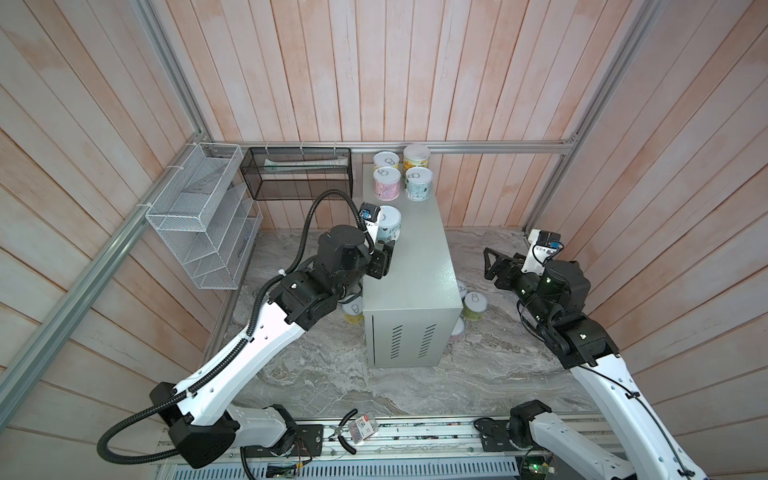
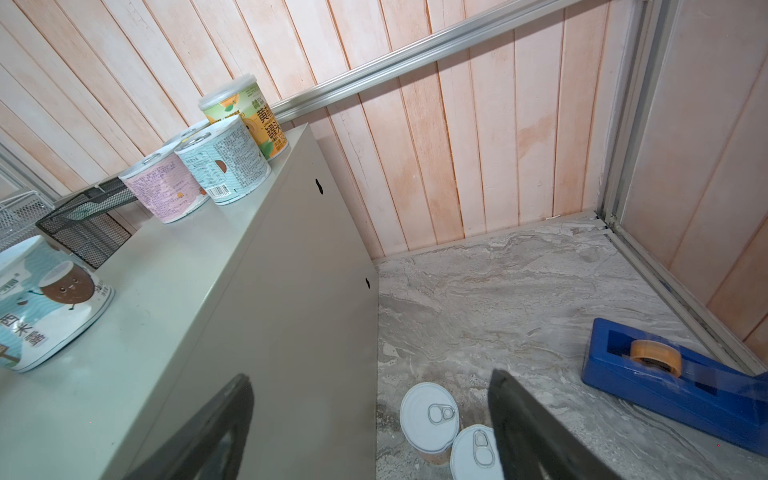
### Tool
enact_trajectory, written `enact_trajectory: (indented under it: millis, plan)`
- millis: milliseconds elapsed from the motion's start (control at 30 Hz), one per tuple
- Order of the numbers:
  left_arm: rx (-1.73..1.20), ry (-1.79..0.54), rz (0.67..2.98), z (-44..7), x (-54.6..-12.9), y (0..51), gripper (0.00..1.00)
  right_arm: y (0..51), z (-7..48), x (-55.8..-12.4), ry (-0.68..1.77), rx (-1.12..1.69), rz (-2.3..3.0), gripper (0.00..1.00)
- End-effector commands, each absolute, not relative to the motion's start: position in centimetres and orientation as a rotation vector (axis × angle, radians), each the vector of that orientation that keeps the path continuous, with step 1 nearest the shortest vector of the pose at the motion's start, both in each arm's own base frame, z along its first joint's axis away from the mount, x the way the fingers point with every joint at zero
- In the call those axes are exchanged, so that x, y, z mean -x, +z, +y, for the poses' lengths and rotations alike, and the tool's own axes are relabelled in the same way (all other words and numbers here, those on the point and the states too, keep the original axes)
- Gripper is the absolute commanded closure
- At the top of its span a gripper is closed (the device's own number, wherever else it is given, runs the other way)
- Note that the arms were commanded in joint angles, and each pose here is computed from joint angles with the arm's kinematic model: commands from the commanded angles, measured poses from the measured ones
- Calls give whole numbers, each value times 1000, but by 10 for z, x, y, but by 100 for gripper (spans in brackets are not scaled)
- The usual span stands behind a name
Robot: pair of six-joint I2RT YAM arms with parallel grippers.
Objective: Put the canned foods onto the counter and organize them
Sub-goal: 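Lower the pale-blue can onto the cabinet top nearest the robot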
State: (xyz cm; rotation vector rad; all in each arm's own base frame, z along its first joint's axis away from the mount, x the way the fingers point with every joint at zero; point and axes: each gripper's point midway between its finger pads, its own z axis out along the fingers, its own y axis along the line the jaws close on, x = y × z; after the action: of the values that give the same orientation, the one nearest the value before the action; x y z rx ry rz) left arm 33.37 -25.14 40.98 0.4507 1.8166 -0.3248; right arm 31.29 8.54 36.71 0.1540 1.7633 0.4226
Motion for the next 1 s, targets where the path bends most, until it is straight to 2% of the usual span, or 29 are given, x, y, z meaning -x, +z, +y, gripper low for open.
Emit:
enact_trajectory:
  millis: [0, 333, 967]
  plan:
    - [-417, -389, 1791, -255, -345, 411, 36, 371, 86, -313, 429, -168, 1757, 13]
    - [-398, -420, 1785, -252, -371, 404, 43, 364, 87, -319, 414, -171, 1771, 13]
    - [-414, -429, 1778, -265, -422, 400, 46, 351, 89, -331, 397, -174, 1792, 13]
